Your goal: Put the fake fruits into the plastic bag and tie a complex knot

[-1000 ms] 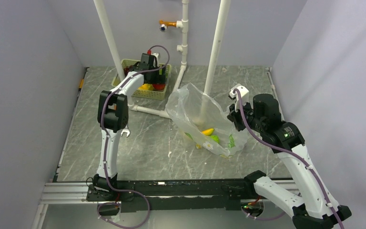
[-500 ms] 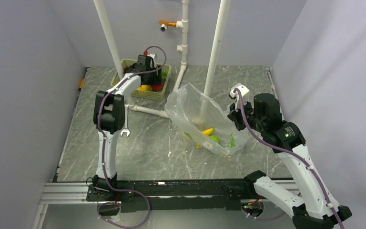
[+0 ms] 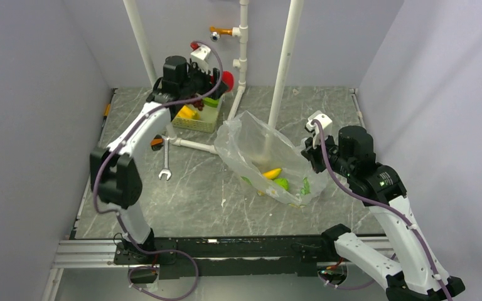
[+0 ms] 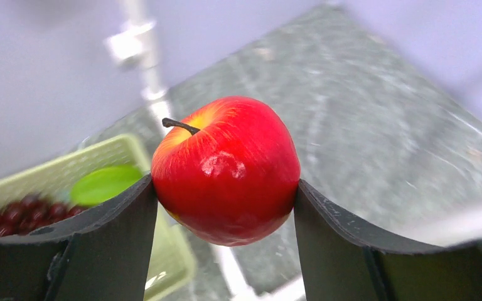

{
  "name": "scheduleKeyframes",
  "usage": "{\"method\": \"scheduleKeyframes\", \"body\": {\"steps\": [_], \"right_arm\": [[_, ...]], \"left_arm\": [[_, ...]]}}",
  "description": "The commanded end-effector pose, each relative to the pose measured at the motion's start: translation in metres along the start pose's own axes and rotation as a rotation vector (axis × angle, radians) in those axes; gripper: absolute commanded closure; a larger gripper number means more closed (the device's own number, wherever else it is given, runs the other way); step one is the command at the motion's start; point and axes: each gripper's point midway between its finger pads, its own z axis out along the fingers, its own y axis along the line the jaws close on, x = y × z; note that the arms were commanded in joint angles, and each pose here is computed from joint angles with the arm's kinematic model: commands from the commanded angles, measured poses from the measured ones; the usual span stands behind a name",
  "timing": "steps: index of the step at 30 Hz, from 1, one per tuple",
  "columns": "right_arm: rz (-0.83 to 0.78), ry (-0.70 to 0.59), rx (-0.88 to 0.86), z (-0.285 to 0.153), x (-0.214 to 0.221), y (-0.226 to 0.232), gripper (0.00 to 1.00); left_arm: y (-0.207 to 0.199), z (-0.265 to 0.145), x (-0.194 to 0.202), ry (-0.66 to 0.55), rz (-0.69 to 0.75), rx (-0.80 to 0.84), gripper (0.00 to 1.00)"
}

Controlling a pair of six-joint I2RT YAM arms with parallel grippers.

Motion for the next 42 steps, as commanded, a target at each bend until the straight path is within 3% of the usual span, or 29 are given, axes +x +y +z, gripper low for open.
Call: {"method": "scheduleKeyframes", "body": {"steps": [1,4,10,16,22,26,32,34,37,42], "right_arm": [[-0.027,-0.081,0.007,-0.002,-0.018,-0.003,1.00],[-0.019,-0.104,0.010,-0.004,-0.022,-0.002,1.00],[0.023,-0.132,0.018,-0.008,-0.023,-0.001,1.00],[0.039,-0.181,0.003,-0.010,-0.030,0.003,1.00],[0.035,-0.205,-0.017,-0.012,-0.034,0.007,1.00],[0.040,-0.207,-0.027,-0.015,-0.034,0.009,1.00],[0.068,-0.206,-0.069,-0.013,-0.027,0.019,1.00],[0.074,-0.204,-0.068,-0.012,-0.026,0.019,1.00],[0.072,-0.201,-0.066,-0.011,-0.025,0.018,1.00],[0.101,-0.178,-0.028,-0.006,-0.018,0.012,1.00]], "left_arm": [[-0.101,-0.082,-0.067,-0.243,0.304,0.393,0.41],[-0.143,-0.142,-0.071,-0.322,0.471,0.533,0.42],[-0.220,-0.192,-0.028,-0.330,0.825,0.778,0.37],[-0.255,-0.183,0.006,-0.275,0.889,0.923,0.47],[-0.289,-0.152,0.087,-0.142,1.133,1.080,0.45],[-0.306,-0.118,0.110,-0.066,1.136,1.093,0.43],[-0.336,-0.078,0.133,-0.102,1.184,1.104,0.38],[-0.345,-0.063,0.139,-0.093,1.175,1.073,0.30],[-0.352,-0.055,0.138,-0.073,1.150,1.054,0.05],[-0.346,-0.084,0.079,-0.168,0.992,1.007,0.01]]}}
